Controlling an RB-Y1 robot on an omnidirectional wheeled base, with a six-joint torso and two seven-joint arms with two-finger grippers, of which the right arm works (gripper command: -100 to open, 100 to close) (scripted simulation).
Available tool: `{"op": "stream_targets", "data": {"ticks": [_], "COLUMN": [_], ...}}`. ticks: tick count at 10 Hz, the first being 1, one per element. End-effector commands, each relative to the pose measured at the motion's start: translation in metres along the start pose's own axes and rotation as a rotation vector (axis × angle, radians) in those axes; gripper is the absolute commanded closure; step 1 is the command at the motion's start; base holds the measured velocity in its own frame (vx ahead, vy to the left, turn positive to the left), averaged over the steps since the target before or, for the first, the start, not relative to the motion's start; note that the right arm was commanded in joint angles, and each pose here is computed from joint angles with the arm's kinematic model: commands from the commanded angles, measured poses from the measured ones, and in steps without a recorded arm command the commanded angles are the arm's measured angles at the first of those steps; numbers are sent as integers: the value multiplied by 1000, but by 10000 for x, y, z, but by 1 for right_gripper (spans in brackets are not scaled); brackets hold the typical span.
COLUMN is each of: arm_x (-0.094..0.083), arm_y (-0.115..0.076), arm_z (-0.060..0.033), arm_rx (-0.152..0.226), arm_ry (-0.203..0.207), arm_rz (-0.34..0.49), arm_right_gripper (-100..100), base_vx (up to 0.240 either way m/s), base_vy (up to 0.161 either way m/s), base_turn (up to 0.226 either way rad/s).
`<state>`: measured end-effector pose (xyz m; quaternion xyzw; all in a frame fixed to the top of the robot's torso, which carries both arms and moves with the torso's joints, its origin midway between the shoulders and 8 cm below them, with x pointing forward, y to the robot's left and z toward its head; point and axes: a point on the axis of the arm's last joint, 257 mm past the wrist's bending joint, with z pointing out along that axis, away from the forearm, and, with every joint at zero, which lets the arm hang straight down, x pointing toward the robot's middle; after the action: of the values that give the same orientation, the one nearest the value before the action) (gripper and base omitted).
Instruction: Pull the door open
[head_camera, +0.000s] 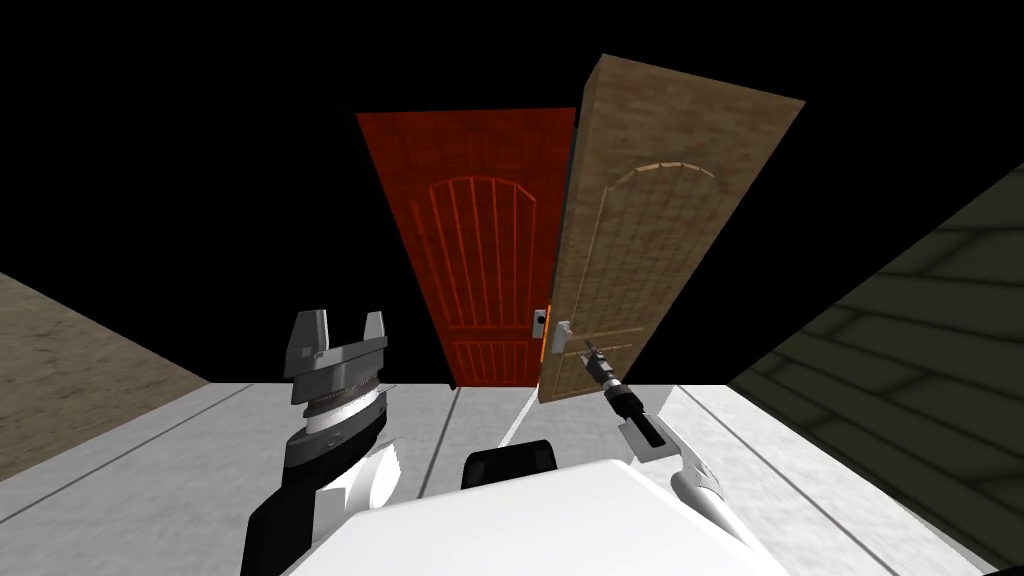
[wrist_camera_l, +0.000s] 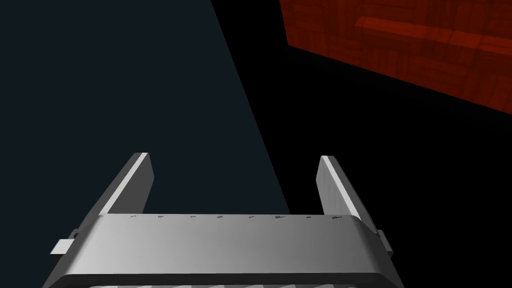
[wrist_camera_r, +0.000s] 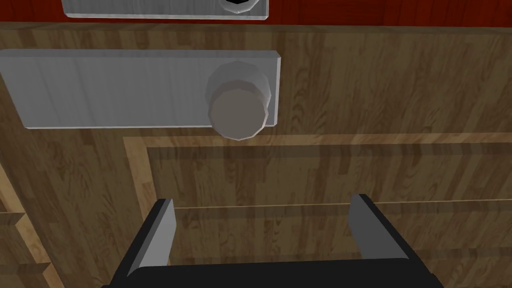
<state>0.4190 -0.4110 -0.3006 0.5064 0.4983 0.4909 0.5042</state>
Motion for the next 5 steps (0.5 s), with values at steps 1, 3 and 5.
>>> {"op": "stream_targets", "data": {"ticks": [1,3,5], "arm_x": [-74,-78,-51], "arm_y": [-24,-20,-12], "arm_z": [22,76,101], "arm_rx": [7,3,-1], "arm_ry": [-19,-26,-23], "arm_rz": [-6,-7,-5], "arm_right_gripper": [-100,-100,-100], "base_vx": [151,187,187], "base_vy": [-76,-46,28], "base_turn": [-13,46,74]}}
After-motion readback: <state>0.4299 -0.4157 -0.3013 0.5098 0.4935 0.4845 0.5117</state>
